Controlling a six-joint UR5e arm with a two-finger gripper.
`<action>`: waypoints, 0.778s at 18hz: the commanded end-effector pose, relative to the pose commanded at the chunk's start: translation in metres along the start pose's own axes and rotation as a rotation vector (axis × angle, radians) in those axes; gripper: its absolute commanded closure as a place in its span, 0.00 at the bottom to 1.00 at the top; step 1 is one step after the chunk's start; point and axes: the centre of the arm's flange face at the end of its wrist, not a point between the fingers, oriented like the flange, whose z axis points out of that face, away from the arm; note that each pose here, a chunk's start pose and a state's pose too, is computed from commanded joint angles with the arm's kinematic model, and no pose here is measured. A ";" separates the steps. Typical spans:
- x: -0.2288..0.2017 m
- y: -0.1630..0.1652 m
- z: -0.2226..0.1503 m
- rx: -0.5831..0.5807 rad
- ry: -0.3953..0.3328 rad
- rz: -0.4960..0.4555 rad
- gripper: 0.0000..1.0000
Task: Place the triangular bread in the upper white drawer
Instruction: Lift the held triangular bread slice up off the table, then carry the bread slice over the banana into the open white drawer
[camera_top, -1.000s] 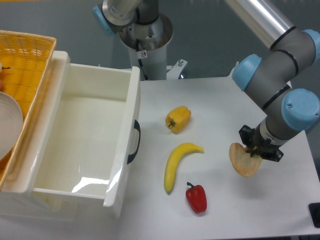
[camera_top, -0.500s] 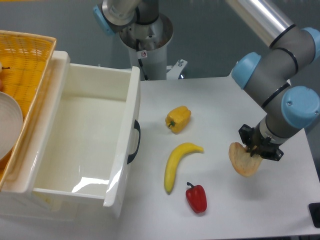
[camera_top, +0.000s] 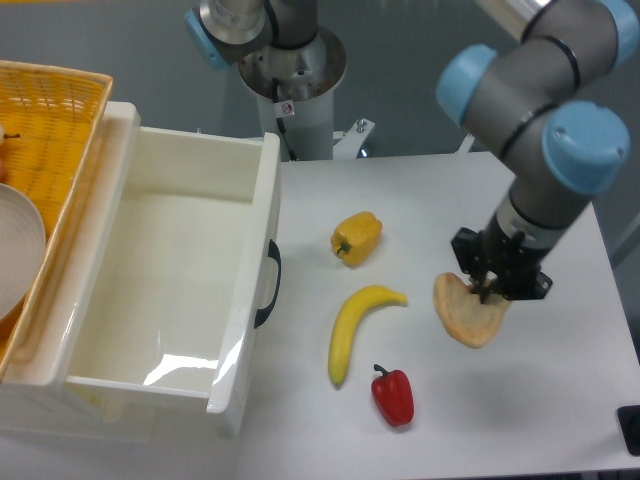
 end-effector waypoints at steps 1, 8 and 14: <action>0.009 -0.005 -0.008 0.019 -0.003 -0.004 1.00; 0.069 -0.045 -0.050 0.127 -0.008 -0.014 1.00; 0.124 -0.069 -0.051 0.143 0.024 0.039 1.00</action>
